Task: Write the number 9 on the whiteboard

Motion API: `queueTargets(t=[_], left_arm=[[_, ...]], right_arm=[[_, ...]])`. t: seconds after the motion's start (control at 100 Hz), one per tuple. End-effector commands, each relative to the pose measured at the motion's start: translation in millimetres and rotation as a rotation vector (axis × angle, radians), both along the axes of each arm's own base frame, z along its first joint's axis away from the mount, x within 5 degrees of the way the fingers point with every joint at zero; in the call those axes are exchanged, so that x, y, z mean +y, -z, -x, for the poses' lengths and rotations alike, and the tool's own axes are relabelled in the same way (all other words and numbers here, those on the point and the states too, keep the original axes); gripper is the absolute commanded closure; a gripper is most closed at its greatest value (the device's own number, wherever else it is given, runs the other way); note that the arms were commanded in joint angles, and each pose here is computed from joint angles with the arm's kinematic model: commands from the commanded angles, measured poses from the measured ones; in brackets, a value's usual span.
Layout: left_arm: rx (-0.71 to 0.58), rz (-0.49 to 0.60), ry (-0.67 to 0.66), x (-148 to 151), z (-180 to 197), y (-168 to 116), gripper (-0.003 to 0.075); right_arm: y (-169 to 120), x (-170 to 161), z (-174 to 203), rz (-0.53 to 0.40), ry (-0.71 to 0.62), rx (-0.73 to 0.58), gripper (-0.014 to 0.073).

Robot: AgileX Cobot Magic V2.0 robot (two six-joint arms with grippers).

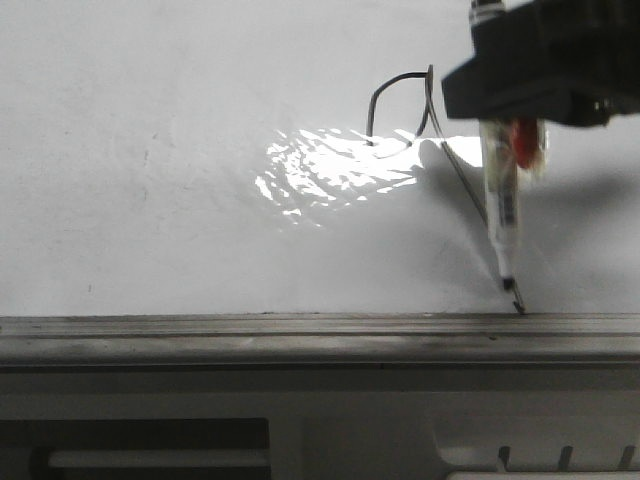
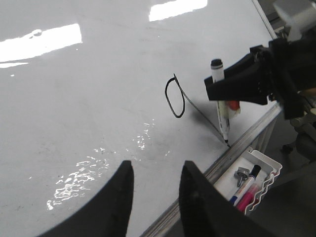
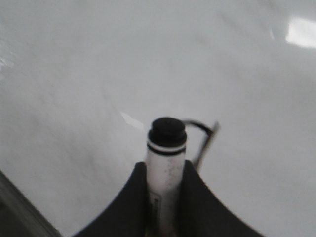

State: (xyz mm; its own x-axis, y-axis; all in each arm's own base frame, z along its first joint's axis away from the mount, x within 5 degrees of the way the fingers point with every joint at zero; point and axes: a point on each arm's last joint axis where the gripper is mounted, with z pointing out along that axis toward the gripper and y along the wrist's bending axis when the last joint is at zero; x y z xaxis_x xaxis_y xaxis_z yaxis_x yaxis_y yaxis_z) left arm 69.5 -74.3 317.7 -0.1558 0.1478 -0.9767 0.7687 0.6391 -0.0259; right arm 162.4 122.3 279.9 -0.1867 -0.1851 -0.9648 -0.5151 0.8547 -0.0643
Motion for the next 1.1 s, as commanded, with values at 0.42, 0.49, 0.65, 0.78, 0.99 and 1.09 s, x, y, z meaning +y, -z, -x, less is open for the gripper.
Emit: queueTargets(t=[0.42,0.49,0.65,0.78,0.99,1.09], left_arm=[[0.092,0.211,0.251,-24,-2,-16,0.0309],[0.091,0.237,0.339,-33,-8,-16,0.031],[0.102,0.203,0.477,-48,-26,-4,0.031],[0.115,0.213,0.606,-59,-35,6,0.031],[0.034,0.218,0.724,-77,-40,16,0.031],[0.081,0.208,0.752,-86,-40,23,0.031]], right_arm=[[-92,24,38,-0.016,-0.471,-0.085,0.0664],[-90,26,40,-0.006,-0.499,-0.066,0.0664],[-88,32,45,0.013,-0.544,-0.073,0.0664],[-89,35,50,0.023,-0.575,-0.098,0.0664],[-88,39,46,0.017,-0.556,-0.106,0.0664],[-86,41,43,0.021,-0.544,-0.101,0.0664]])
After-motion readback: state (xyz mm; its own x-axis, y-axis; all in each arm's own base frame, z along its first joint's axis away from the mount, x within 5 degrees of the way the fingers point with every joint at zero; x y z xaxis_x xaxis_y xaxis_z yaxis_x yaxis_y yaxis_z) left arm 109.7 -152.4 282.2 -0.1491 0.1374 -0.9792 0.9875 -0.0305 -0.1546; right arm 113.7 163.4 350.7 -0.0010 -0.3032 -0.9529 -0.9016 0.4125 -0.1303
